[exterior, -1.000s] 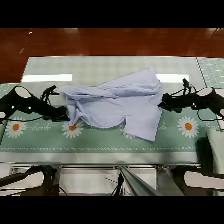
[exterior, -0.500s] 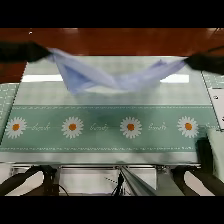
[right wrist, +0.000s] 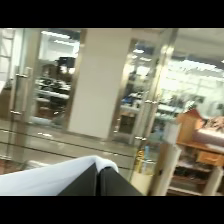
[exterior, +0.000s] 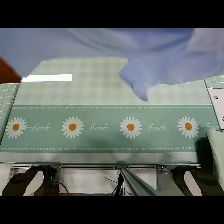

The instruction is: Fold the shirts.

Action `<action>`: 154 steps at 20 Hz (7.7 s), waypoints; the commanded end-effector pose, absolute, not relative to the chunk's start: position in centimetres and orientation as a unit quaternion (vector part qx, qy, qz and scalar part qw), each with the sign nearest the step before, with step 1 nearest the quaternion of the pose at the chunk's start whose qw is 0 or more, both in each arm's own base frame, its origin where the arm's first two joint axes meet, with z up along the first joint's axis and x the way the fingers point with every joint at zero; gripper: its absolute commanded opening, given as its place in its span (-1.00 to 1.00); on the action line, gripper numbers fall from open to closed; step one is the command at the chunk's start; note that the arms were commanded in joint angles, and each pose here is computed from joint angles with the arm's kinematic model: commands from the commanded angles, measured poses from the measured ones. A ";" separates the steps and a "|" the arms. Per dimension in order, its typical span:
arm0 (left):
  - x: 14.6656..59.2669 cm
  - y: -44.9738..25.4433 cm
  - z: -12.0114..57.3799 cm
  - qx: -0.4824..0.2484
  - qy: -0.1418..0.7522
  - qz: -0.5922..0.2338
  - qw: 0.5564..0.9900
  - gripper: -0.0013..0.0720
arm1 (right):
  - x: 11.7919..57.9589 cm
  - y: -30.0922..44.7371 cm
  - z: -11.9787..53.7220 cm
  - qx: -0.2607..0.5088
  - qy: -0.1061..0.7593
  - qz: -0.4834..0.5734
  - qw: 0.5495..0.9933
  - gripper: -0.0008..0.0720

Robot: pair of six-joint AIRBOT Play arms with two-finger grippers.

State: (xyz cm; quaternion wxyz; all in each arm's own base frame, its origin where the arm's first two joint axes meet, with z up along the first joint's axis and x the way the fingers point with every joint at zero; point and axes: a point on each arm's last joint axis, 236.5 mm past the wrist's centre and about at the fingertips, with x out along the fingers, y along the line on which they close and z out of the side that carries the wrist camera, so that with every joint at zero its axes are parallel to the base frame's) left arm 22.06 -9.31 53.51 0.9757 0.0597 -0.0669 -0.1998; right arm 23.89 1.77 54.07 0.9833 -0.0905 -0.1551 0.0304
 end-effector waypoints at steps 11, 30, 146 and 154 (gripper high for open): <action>12.5 -5.8 36.4 -0.008 0.283 -0.097 0.954 -0.92 | 13.8 -2.9 33.0 -0.003 0.322 -0.085 0.943 -0.91; 42.3 -3.2 9.6 -0.169 0.448 -0.119 0.870 -0.91 | 53.2 4.3 14.0 0.042 0.372 0.072 0.924 -0.91; 49.7 -1.1 -0.4 -0.297 0.465 -0.146 0.821 0.52 | 53.5 -8.1 3.4 0.012 0.388 -0.056 0.920 0.34; 48.9 -2.7 1.6 -0.285 0.466 -0.174 0.820 0.52 | 49.5 -1.7 -7.4 0.397 0.531 0.036 0.748 0.69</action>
